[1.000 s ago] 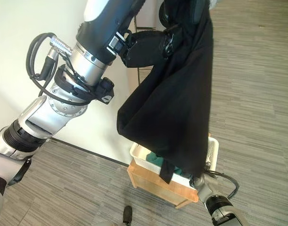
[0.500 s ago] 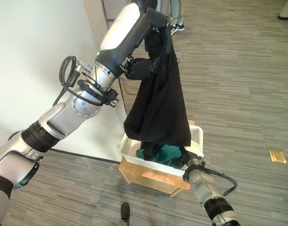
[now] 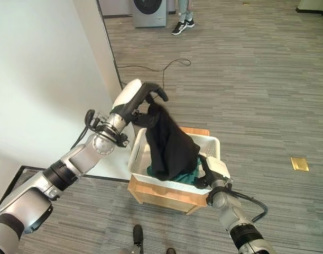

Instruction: Pick up bed clothes into laundry basket.

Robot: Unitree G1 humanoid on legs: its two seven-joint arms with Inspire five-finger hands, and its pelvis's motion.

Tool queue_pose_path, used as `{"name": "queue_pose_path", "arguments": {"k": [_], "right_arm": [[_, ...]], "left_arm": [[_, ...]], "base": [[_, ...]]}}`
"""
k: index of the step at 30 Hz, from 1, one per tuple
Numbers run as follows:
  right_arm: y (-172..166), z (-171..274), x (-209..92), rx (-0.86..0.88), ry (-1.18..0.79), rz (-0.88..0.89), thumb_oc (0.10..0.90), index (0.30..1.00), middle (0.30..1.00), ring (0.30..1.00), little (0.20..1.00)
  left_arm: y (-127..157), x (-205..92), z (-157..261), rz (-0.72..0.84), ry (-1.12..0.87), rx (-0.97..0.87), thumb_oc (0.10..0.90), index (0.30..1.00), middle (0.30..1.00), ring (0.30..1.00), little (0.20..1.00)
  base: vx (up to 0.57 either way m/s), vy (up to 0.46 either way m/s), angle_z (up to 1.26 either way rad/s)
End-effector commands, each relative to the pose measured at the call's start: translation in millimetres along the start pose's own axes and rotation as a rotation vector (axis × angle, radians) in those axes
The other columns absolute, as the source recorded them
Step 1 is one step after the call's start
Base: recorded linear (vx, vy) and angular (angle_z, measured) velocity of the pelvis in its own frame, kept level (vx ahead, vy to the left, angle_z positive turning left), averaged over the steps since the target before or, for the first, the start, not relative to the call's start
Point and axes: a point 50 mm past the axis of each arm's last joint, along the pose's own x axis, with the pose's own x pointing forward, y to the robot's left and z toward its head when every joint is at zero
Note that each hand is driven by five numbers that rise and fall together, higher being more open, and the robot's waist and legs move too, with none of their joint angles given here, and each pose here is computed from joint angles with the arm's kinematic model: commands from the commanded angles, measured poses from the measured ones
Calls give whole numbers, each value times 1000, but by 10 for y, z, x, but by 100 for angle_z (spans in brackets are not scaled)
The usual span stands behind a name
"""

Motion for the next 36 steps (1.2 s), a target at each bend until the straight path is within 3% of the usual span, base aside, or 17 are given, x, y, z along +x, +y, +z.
{"name": "queue_pose_path", "arguments": {"k": [1, 2, 4, 5, 10, 16, 18, 20, 23, 25, 28, 32, 36], "right_arm": [[-739, 367, -10, 46, -229, -273, 800, 900, 900, 900, 900], [-1043, 621, -90, 70, -364, -382, 800, 900, 900, 900, 900], [-1203, 732, -153, 78, -426, -439, 800, 900, 900, 900, 900], [-1501, 970, -281, 71, -555, -553, 800, 900, 900, 900, 900], [-2032, 1277, -584, 43, -727, -775, 800, 900, 900, 900, 900], [-2214, 1406, -675, 40, -785, -840, 800, 900, 900, 900, 900], [-2223, 1422, -698, 31, -798, -843, 800, 900, 900, 900, 900], [-2203, 1411, -738, 8, -809, -833, 800, 900, 900, 900, 900], [-2163, 1388, -757, 4, -810, -814, 800, 900, 900, 900, 900], [-2092, 1292, -779, -8, -785, -786, 800, 900, 900, 900, 900], [-2018, 1232, -789, -12, -767, -753, 800, 900, 900, 900, 900], [-1857, 1114, -796, 40, -740, -685, 800, 900, 900, 900, 900], [-1704, 1117, -812, 77, -757, -629, 800, 900, 900, 900, 900]], "left_arm": [[482, 332, 539, 194, -209, 40, 800, 900, 900, 900, 900], [499, 337, 504, 191, -196, 71, 800, 900, 900, 900, 900], [502, 348, 513, 180, -198, 95, 800, 900, 900, 900, 900], [471, 362, 553, 122, -218, 153, 800, 900, 900, 900, 900], [648, 465, 817, 164, -298, 232, 800, 900, 900, 900, 900], [852, 424, 886, 214, -335, 190, 800, 900, 900, 900, 900], [1046, 336, 939, 272, -379, 187, 800, 900, 900, 900, 900], [1508, 16, 921, 414, -438, 191, 800, 900, 900, 900, 900], [1675, -214, 845, 463, -443, 206, 800, 900, 900, 900, 900], [1808, -579, 667, 518, -423, 203, 800, 900, 900, 900, 900], [1776, -858, 539, 511, -396, 176, 800, 900, 900, 900, 900], [1647, -1479, 305, 496, -316, -5, 800, 900, 900, 900, 900], [1506, -1857, 85, 550, -182, -135, 800, 900, 900, 900, 900]], "base": [[-10, 17, -7], [-15, 15, -7], [-13, 13, -7], [0, 0, 0], [7, 5, -2], [5, 2, -2], [-29, -19, -3], [-31, -51, 1], [-22, -35, 19], [-22, -47, 20], [-19, -48, 26], [-21, -41, 22], [-5, -59, 34]]}}
